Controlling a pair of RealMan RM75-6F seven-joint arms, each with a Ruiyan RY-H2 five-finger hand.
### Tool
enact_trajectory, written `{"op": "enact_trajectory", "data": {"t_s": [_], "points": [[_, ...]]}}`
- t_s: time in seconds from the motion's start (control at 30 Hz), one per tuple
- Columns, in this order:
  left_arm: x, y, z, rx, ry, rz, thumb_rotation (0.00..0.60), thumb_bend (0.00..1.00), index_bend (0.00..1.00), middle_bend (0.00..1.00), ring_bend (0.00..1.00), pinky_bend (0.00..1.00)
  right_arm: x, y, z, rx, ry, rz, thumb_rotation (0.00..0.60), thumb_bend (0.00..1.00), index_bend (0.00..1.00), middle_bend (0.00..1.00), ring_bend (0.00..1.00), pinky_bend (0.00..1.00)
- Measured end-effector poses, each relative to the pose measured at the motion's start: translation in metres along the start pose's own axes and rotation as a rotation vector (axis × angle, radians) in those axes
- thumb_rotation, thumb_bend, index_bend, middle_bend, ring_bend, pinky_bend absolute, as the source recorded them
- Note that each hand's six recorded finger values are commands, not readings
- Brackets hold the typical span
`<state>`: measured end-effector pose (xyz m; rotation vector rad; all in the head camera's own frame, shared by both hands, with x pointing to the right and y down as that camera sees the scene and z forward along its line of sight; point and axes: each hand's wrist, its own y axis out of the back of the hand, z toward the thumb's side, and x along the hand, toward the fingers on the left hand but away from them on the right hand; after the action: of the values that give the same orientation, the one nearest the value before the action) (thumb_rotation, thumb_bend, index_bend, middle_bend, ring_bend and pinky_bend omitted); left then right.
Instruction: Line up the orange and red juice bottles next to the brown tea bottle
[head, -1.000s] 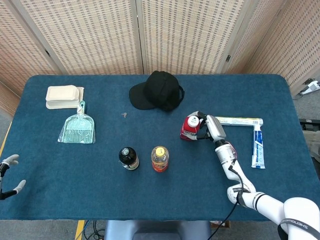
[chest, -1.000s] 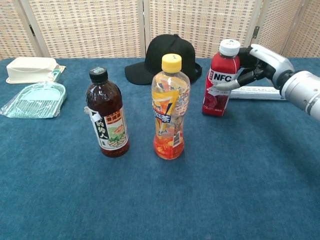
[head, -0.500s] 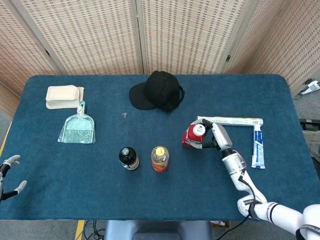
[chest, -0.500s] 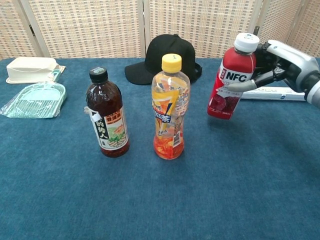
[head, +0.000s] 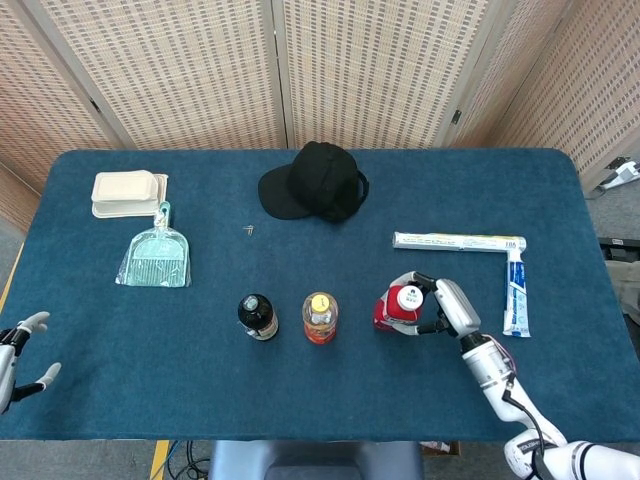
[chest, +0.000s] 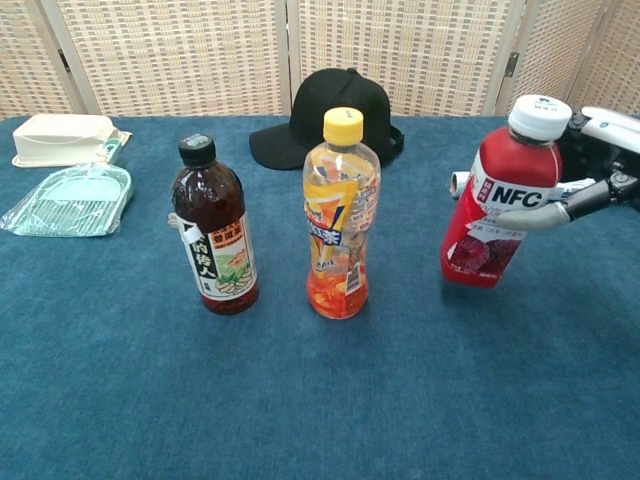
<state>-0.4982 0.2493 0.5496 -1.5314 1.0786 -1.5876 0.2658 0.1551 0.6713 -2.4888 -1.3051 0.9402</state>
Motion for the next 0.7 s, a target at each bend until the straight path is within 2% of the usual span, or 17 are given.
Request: {"op": "enact_trajectory", "data": {"t_s": [0.43, 0.7], "points": [[0.0, 0.002, -0.002, -0.006, 0.005, 0.005, 0.6, 0.21, 0.39, 0.33, 0.35, 0.55, 0.0, -0.023, -0.013, -0.027, -0.029, 0.046, 0.6, 0.09, 0.43, 0.51, 0.43, 0.58], [-0.001, 0.002, -0.002, -0.008, 0.004, 0.006, 0.6, 0.21, 0.39, 0.33, 0.35, 0.55, 0.0, -0.028, -0.013, -0.03, -0.024, 0.065, 0.6, 0.09, 0.43, 0.5, 0.43, 0.58]]}}
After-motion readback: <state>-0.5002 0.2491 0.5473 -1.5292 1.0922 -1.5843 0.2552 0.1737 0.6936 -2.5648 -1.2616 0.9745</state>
